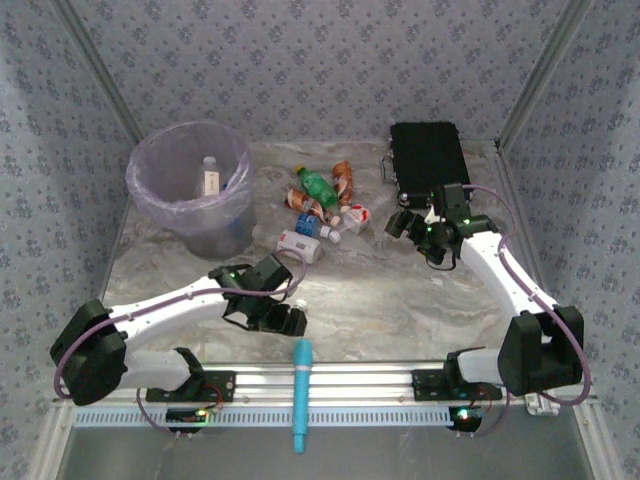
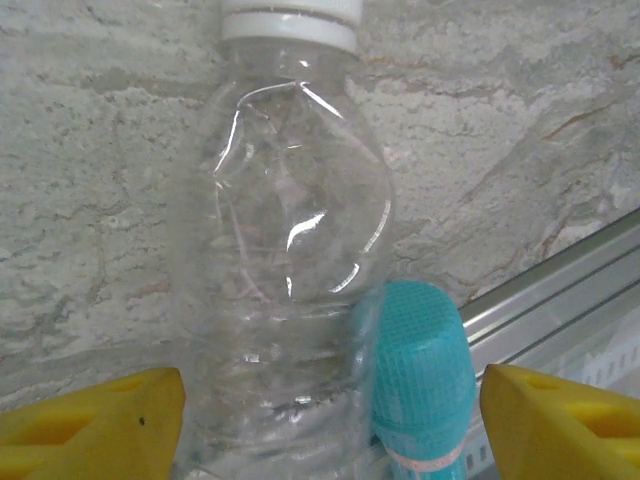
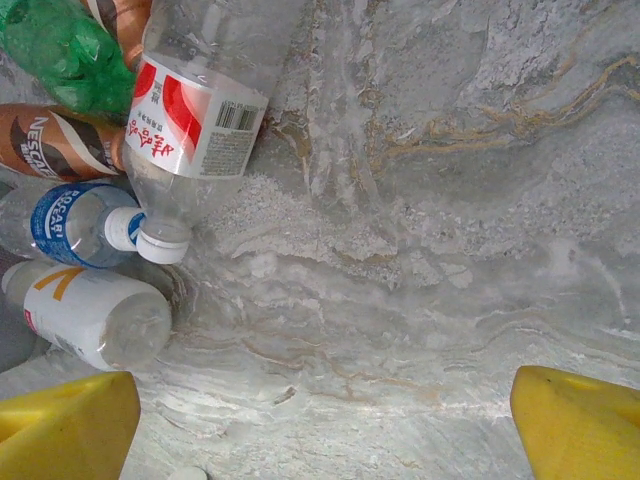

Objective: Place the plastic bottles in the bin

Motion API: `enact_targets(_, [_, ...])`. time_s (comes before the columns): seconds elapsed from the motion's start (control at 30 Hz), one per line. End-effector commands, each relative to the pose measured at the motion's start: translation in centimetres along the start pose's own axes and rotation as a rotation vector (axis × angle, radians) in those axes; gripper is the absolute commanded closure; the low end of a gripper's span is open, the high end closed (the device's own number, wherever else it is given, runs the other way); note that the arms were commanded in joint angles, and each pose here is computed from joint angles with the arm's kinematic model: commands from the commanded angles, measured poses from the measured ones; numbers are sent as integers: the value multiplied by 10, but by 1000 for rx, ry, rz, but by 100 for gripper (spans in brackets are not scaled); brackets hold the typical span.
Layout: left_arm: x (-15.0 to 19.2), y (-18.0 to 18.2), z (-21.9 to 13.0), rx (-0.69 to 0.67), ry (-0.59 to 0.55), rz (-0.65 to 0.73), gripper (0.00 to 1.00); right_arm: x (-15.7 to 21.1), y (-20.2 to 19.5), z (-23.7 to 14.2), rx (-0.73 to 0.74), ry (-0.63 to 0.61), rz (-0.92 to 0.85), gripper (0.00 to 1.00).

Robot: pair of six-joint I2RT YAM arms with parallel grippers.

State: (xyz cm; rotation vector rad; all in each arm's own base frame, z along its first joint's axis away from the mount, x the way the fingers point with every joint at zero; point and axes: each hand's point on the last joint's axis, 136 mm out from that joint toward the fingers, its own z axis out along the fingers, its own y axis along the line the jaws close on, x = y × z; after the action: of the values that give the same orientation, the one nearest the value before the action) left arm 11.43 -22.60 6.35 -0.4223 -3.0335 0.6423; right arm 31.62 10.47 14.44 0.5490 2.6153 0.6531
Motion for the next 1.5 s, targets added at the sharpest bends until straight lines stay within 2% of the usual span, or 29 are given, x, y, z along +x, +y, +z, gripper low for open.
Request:
enact_targets(0.0, [-3,-1,11,0,14,-3,26,2,-5,-5,19,-3,-5,3])
enact_targets(0.2, [-6,7,26,-55,54,4,34,1,-8,-8,32,-9,-10,3])
enact_targets(0.3, [-13,13,23,-97,43,10,43,1,-9,-8,33,-10,-8,4])
enact_targets(0.57, [-37,-1,0,-77,-4,31,50,0,-10,-7,30,-7,-3,4])
enact_targets(0.67, [-56,-16,-25,-53,-55,63,56,0,-12,-6,31,-4,1,4])
enact_targets(0.9, [-116,-59,-133,30,-280,176,66,0,-12,-6,16,-2,7,4])
enact_targets(1.03, [-153,-78,-217,73,-471,236,65,3,-13,-3,16,11,5,4])
enact_targets(1.1, [-168,-75,-259,58,-571,256,64,3,-13,-3,14,13,3,4])
enact_targets(1.27, [-208,-37,-373,2,-880,164,66,4,-15,-2,18,17,5,4])
enact_targets(1.37, [-227,-3,-403,-26,-947,80,66,6,-15,0,13,28,7,4])
enact_targets(1.47, [-245,41,-408,-49,-940,-30,66,8,-15,1,15,38,9,4])
